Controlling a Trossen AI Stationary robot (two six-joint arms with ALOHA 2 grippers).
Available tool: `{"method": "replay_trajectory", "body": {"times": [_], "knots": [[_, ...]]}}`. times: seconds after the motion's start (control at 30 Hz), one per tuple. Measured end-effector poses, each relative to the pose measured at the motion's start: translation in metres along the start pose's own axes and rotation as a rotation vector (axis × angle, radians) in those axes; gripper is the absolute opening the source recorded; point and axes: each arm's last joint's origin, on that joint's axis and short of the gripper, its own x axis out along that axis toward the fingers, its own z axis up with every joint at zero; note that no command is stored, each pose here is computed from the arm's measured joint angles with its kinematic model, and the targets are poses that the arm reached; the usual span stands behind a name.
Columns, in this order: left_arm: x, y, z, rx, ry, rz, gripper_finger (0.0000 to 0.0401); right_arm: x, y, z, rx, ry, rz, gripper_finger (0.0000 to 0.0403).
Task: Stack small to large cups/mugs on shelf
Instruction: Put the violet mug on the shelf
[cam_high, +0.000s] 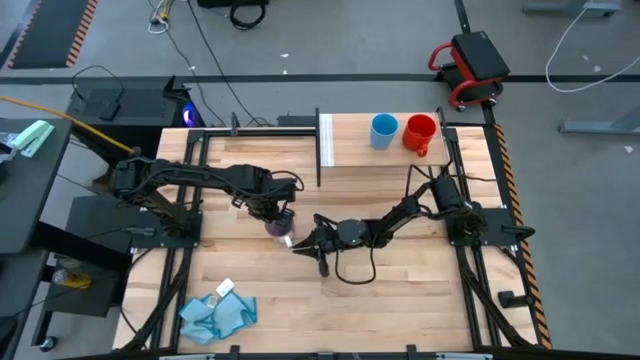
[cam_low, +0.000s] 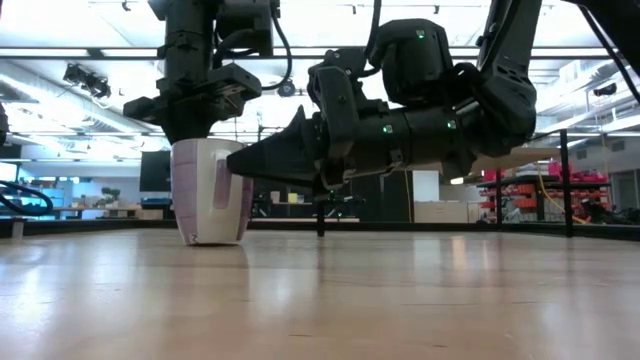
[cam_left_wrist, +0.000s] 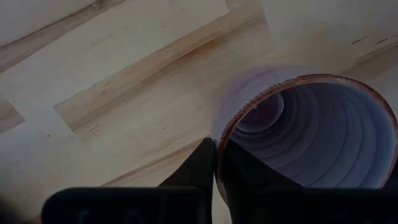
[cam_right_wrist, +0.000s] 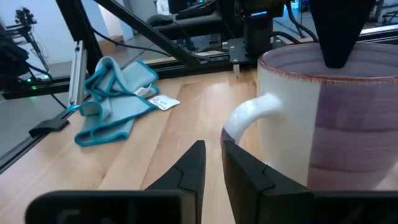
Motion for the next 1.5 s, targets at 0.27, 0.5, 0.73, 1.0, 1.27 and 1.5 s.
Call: {"method": "replay_trajectory", "body": {"times": [0.27,0.5,0.73,1.0,1.27,1.5], "knots": [[0.000,0.000,0.000,0.001,0.000,-0.001,0.0024,-0.001,-0.004,-0.002,-0.012,0.050,-0.010,0.0064],[0.000,0.000,0.000,0.000,-0.001,-0.006,0.0037,-0.001,-0.005,0.000,-0.015,0.059,-0.014,0.0064],[0.000,-0.001,0.000,0.000,-0.002,-0.007,0.0023,-0.001,-0.005,0.000,-0.042,0.060,-0.008,0.0082],[0.000,-0.001,0.001,-0.005,-0.006,-0.014,0.0039,0.011,-0.004,0.012,-0.059,0.055,0.002,0.0123],[0.000,-0.002,0.001,-0.006,-0.011,-0.024,0.0026,0.022,-0.003,0.015,-0.050,0.106,0.016,0.0107],[0.001,-0.003,0.002,-0.004,-0.015,-0.037,0.0041,0.020,-0.003,0.013,-0.009,0.114,0.020,0.0038]]}}
